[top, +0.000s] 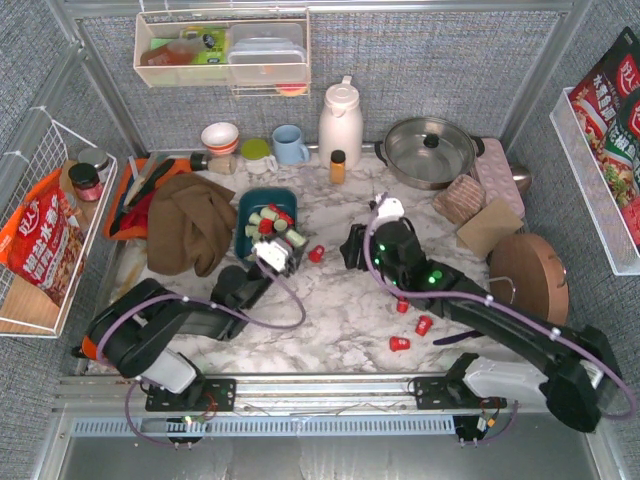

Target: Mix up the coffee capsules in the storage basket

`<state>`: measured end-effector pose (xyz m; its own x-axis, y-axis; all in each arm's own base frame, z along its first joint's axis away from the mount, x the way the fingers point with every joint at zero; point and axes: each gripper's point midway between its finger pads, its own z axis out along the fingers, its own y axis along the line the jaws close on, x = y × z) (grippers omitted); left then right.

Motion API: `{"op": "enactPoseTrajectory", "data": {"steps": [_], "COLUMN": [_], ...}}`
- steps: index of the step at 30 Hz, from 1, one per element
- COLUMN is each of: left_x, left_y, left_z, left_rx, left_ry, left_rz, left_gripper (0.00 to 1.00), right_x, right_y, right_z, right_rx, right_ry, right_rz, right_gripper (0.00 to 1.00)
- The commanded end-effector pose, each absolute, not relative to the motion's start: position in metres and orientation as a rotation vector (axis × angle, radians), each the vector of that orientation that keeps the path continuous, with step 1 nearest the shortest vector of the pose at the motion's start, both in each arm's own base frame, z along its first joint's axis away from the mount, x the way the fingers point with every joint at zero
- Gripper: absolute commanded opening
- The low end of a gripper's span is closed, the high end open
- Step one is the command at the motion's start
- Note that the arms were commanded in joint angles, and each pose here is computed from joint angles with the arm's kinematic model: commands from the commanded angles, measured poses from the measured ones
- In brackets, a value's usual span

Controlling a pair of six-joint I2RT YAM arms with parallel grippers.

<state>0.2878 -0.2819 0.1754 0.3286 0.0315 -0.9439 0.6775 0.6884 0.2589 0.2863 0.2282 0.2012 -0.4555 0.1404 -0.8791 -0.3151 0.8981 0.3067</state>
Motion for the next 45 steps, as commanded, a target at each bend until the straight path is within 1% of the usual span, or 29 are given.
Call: {"op": "enactPoseTrajectory", "data": {"steps": [1, 4, 8, 11, 17, 20, 24, 25, 29, 35, 38, 39, 40, 41, 42, 45], "left_x": [0.332, 0.352, 0.372, 0.382, 0.404, 0.403, 0.384, 0.379, 0.362, 0.36, 0.364, 0.365, 0.366, 0.367, 0.367, 0.367], "left_y": [-0.243, -0.231, -0.209, -0.2, -0.184, -0.179, -0.177, -0.175, -0.164, -0.163, -0.163, -0.162, -0.162, -0.16, -0.159, -0.157], "left_z": [0.153, 0.143, 0.132, 0.118, 0.106, 0.108, 0.101, 0.1, 0.086, 0.076, 0.079, 0.081, 0.085, 0.088, 0.094, 0.11], "left_rx": [0.492, 0.431, 0.304, 0.24, 0.158, 0.121, 0.125, 0.127, 0.113, 0.103, 0.095, 0.092, 0.088, 0.087, 0.083, 0.087], "left_ry": [1.475, 1.611, 1.689, 1.768, 1.827, 1.829, 1.888, 1.903, 1.965, 1.988, 1.984, 1.977, 1.967, 1.957, 1.938, 1.885], "left_rz": [-0.342, -0.277, -0.255, -0.246, -0.207, -0.221, -0.253, -0.258, -0.236, -0.231, -0.219, -0.215, -0.211, -0.205, -0.205, -0.207], "left_gripper": [0.29, 0.3, 0.34, 0.36, 0.37, 0.36, 0.36, 0.38, 0.52, 0.69, 0.8, 0.84, 0.91, 0.95, 0.98, 0.99], "right_x": [0.311, 0.328, 0.351, 0.36, 0.37, 0.376, 0.38, 0.38, 0.379, 0.384, 0.386, 0.386, 0.386, 0.386, 0.386, 0.385], "right_y": [0.218, 0.229, 0.249, 0.265, 0.292, 0.297, 0.3, 0.301, 0.3, 0.298, 0.297, 0.296, 0.296, 0.295, 0.295, 0.293], "right_z": [0.177, 0.162, 0.144, 0.121, 0.077, 0.065, 0.053, 0.051, 0.041, 0.027, 0.021, 0.019, 0.018, 0.018, 0.018, 0.019], "right_rx": [-0.028, 0.031, 0.196, 0.261, 0.296, 0.293, 0.27, 0.265, 0.262, 0.252, 0.23, 0.222, 0.215, 0.202, 0.189, 0.14], "right_ry": [2.086, 2.148, 2.22, 2.309, 2.433, 2.455, 2.49, 2.497, 2.516, 2.522, 2.532, 2.536, 2.539, 2.54, 2.54, 2.54], "right_rz": [0.391, 0.364, 0.36, 0.349, 0.348, 0.321, 0.281, 0.275, 0.248, 0.193, 0.166, 0.158, 0.154, 0.149, 0.148, 0.132], "right_gripper": [0.58, 0.58, 0.58, 0.58, 0.58, 0.58, 0.58, 0.58, 0.58, 0.57, 0.57, 0.56, 0.56, 0.56, 0.56, 0.54]}}
